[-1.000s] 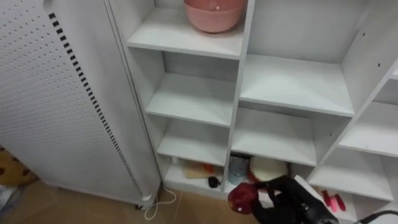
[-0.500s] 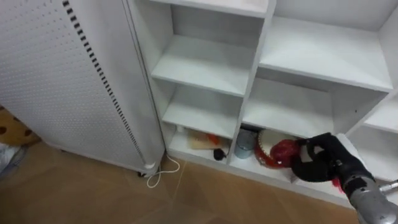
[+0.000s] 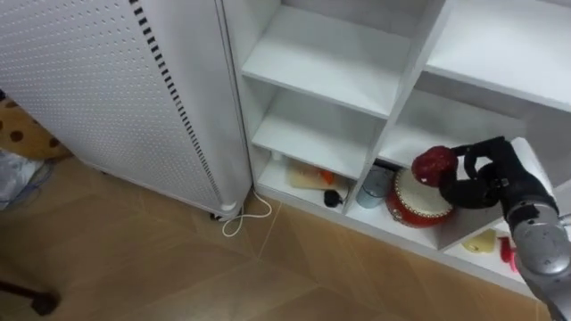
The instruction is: Arrange fruit in the closet
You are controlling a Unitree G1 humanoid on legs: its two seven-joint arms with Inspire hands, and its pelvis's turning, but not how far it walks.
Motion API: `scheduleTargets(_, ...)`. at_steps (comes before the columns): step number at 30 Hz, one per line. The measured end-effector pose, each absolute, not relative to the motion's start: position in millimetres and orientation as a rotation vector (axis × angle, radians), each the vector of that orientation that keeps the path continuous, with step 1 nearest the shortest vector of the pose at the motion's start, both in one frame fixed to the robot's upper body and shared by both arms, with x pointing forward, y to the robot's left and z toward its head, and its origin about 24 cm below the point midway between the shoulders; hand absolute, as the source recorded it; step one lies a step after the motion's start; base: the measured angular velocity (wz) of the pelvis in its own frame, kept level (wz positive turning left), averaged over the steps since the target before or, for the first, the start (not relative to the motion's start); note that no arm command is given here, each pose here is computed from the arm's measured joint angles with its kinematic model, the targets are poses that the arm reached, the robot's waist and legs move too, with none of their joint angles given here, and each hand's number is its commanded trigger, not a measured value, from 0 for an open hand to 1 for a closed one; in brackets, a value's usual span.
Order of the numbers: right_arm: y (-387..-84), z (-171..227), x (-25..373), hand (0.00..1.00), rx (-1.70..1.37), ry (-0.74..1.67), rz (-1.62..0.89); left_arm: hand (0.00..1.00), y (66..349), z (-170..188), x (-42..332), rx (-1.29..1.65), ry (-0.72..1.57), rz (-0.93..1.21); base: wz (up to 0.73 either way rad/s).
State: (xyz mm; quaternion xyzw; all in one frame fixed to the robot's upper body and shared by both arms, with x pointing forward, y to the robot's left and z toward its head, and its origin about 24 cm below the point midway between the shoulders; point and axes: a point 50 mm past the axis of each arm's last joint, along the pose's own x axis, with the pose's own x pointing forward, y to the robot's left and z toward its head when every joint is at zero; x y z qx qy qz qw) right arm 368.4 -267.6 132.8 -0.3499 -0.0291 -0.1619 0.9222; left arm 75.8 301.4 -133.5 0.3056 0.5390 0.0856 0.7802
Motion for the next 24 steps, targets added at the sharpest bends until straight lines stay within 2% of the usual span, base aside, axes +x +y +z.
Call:
scheduleTargets(6,-271,139,374,1.00,-0.761,-0.059,-0.392,0.00,303,-130,82,0.667,1.134,0.186,0.02)
scheduleTargets(11,-276,152,379,1.00,-0.667,-0.069,-0.481,0.00,303,-129,84,0.658,1.127,0.196,0.06)
scheduleTargets(18,-289,147,375,1.00,-0.526,-0.026,-0.624,0.00,302,-131,65,0.633,1.176,0.218,0.00)
scheduleTargets(19,-290,147,374,0.55,-0.514,-0.025,-0.633,0.00,302,-131,64,0.636,1.177,0.224,0.00)
scheduleTargets(20,-291,147,374,0.21,-0.492,-0.024,-0.654,0.00,302,-131,62,0.642,1.178,0.233,0.00)
scheduleTargets(21,-293,147,373,0.00,-0.471,-0.023,-0.676,0.00,303,-131,61,0.649,1.179,0.243,0.00)
scheduleTargets(24,-299,151,371,0.00,-0.409,-0.023,-0.732,0.00,304,-130,59,0.658,1.177,0.267,-0.02)
